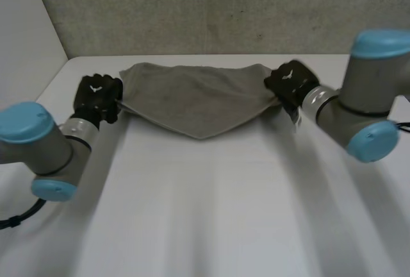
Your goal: Fold the towel.
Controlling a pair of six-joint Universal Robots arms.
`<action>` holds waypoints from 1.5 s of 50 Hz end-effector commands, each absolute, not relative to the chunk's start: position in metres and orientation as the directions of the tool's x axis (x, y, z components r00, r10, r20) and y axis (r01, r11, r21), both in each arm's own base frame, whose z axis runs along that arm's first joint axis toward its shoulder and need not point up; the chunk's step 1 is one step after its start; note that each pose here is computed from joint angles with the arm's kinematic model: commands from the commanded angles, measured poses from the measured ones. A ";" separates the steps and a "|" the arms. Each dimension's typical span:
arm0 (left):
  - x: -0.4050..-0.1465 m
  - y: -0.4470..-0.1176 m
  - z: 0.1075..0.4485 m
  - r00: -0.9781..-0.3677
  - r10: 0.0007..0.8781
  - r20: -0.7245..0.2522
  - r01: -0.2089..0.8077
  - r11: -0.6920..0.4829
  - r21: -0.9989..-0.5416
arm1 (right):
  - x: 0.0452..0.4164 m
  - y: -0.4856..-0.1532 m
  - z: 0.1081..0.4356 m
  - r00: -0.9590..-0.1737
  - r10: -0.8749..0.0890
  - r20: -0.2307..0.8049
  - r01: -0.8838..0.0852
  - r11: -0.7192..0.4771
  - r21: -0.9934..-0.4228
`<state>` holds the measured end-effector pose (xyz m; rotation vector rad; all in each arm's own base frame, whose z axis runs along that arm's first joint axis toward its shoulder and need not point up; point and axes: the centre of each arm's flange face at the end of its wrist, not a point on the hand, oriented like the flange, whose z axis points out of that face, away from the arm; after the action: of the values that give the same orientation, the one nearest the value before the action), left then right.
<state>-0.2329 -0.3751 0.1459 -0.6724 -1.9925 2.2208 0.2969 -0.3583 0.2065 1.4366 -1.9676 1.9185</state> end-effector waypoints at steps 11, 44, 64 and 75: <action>-0.190 -0.293 0.248 -0.864 0.395 -0.313 0.247 -0.209 -0.946 | 0.200 -0.290 0.289 -0.628 -0.619 0.472 -0.679 0.140 -0.721; -0.201 -0.358 0.178 -0.740 0.530 -0.414 0.455 -0.059 -0.889 | 0.203 -0.368 0.232 -0.381 -0.612 0.693 -0.819 -0.124 -0.560; -0.207 -0.349 0.194 -0.778 0.532 -0.335 0.369 -0.044 -0.928 | 0.197 -0.346 0.208 -0.637 -0.664 0.392 -0.675 0.236 -0.699; -0.204 -0.337 0.189 -0.778 0.539 -0.323 0.371 -0.019 -0.928 | 0.180 -0.348 0.196 -0.673 -0.650 0.353 -0.659 0.310 -0.685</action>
<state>-0.2047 -0.3413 0.1907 -0.9840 -2.0958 1.9254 0.1865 -0.3451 0.1987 1.2876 -2.5241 1.3502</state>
